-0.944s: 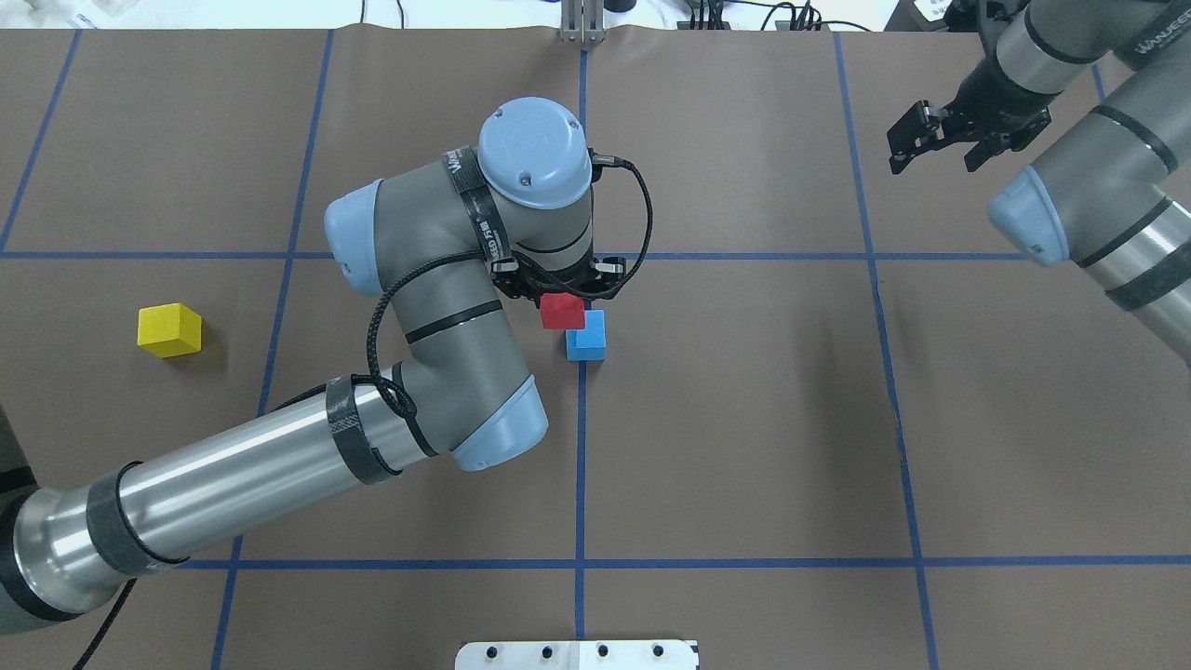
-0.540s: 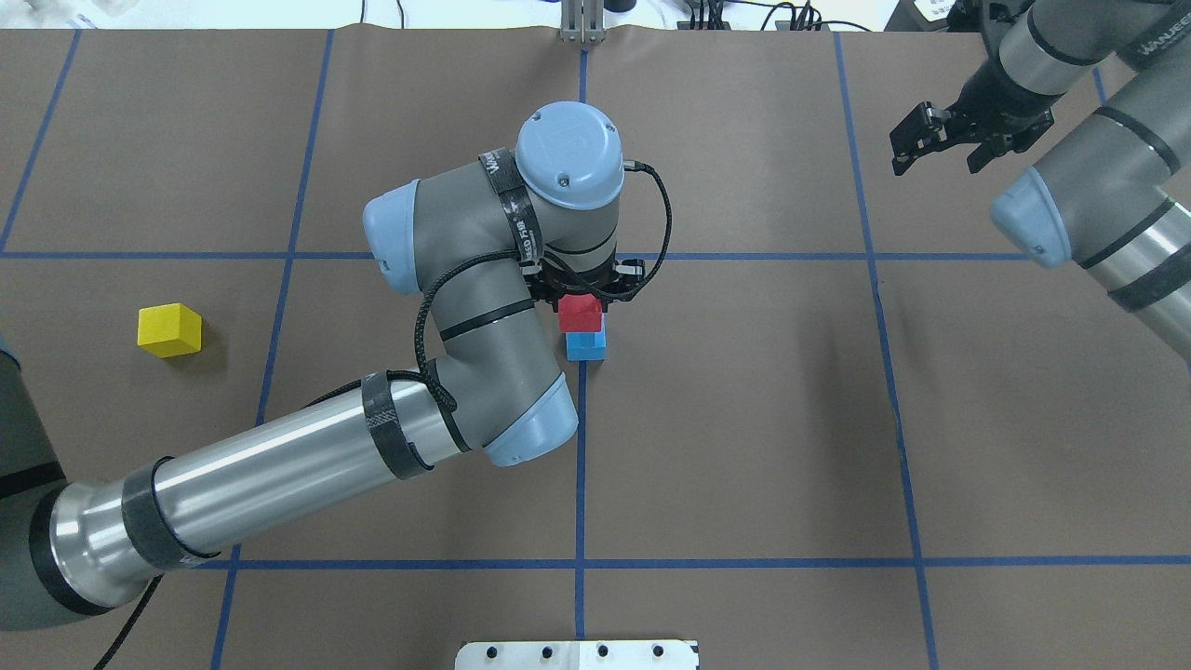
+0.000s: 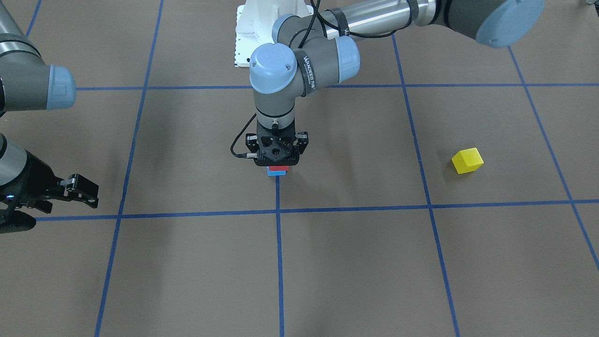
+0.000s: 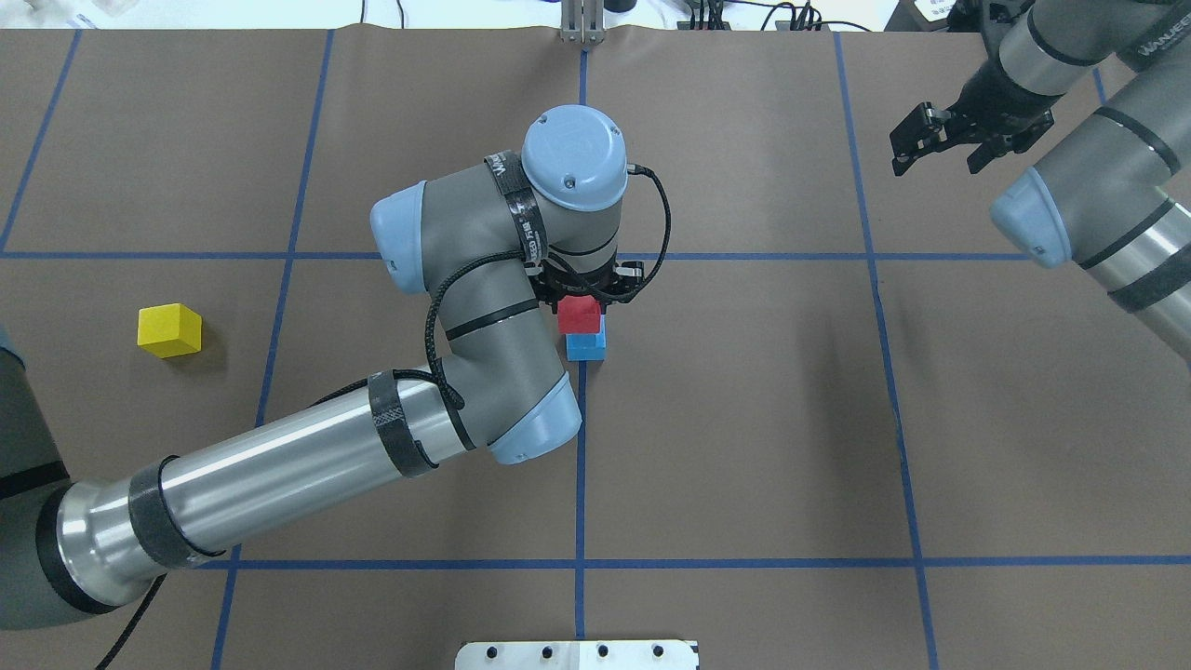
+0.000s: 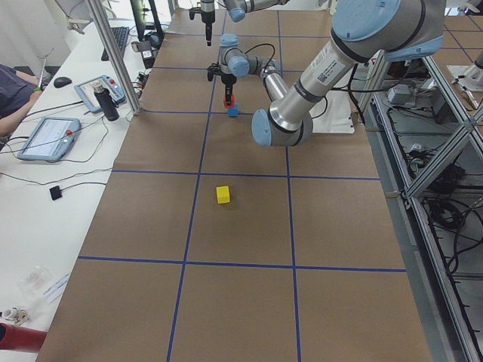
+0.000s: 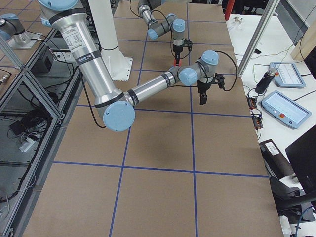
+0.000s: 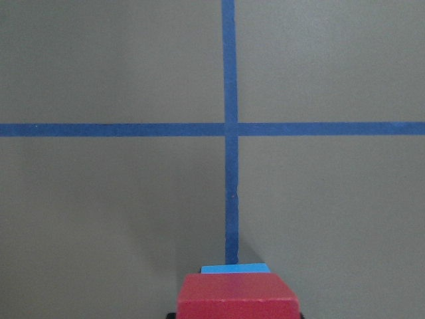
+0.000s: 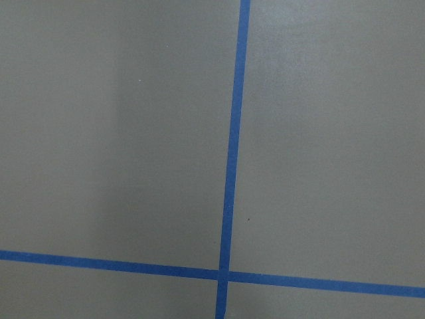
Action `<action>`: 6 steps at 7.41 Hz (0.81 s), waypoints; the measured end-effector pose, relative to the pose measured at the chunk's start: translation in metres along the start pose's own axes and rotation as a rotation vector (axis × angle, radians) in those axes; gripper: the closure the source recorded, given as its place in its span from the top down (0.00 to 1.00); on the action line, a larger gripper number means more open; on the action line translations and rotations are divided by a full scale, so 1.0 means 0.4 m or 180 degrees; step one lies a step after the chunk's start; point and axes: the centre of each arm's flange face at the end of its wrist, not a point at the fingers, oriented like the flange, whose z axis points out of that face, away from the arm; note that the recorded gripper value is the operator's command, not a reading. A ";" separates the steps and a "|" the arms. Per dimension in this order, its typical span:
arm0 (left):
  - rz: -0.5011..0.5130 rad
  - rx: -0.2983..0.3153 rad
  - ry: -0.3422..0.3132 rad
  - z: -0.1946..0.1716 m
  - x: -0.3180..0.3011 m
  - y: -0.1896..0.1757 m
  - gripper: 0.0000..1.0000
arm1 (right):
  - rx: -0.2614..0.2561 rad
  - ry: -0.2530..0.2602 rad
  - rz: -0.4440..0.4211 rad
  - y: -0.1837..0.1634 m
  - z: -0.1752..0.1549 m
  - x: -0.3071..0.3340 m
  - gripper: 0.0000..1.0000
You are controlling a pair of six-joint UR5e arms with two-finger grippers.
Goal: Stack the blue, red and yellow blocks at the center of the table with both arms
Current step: 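Lower the red cube onto the blue cube and open the left gripper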
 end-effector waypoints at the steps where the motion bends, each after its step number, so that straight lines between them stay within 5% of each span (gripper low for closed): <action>1: -0.0002 -0.0002 0.0000 0.001 0.000 0.001 0.00 | -0.0001 -0.0001 0.0001 0.000 0.000 0.000 0.99; 6: -0.0004 -0.0023 0.0011 0.004 0.009 0.016 0.00 | -0.0004 -0.0007 -0.0003 0.002 0.000 0.002 0.99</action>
